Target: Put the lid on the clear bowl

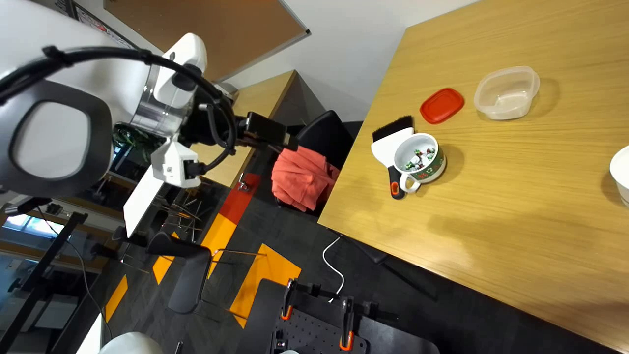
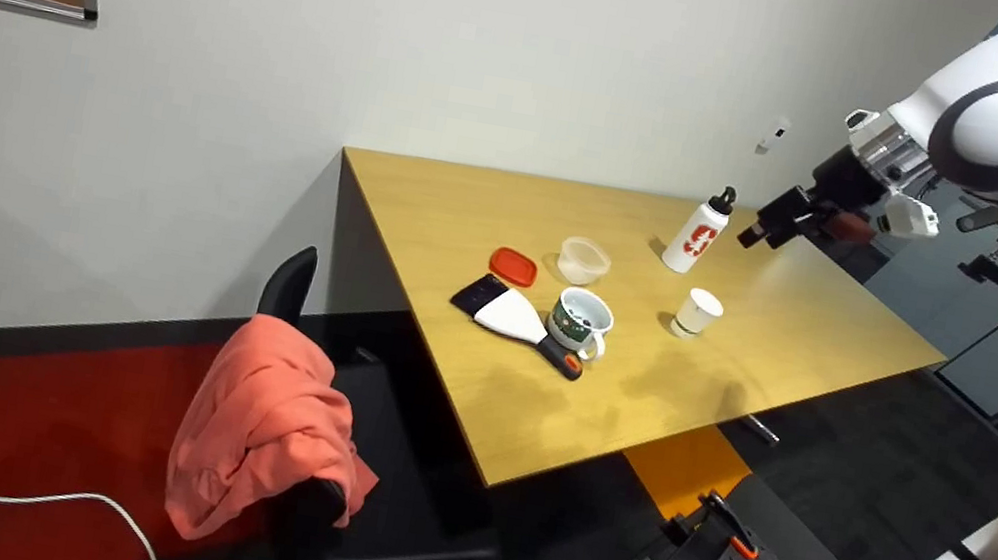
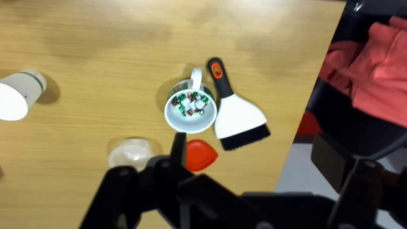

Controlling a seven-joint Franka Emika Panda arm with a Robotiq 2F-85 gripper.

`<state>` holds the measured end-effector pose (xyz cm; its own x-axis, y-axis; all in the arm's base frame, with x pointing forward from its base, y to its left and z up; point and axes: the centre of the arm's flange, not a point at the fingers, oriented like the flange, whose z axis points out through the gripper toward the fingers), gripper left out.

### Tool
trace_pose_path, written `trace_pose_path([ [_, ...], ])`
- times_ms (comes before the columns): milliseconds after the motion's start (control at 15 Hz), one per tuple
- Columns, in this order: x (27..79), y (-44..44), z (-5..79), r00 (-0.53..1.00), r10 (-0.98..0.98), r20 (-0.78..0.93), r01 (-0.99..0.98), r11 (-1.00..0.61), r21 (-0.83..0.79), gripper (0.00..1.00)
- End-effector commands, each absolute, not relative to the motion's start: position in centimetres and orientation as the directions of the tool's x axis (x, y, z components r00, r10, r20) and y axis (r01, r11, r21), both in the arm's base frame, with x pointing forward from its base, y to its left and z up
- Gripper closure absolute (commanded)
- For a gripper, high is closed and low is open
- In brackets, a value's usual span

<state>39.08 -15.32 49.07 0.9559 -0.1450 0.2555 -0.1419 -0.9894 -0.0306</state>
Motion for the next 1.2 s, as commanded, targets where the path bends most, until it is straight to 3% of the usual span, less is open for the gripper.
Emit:
trace_pose_path([
  [0, 45.7, -17.6, 48.1, 0.901, -0.307, 0.305, -0.319, -0.948, -0.012, 0.00],
  [467, 54.5, -22.5, 42.3, 0.782, -0.562, 0.270, -0.565, -0.822, -0.075, 0.00],
  [533, 51.0, -20.9, 42.9, 0.823, -0.502, 0.267, -0.507, -0.860, -0.055, 0.00],
  [1133, 55.6, -22.1, 40.0, 0.761, -0.587, 0.277, -0.596, -0.801, -0.056, 0.00],
])
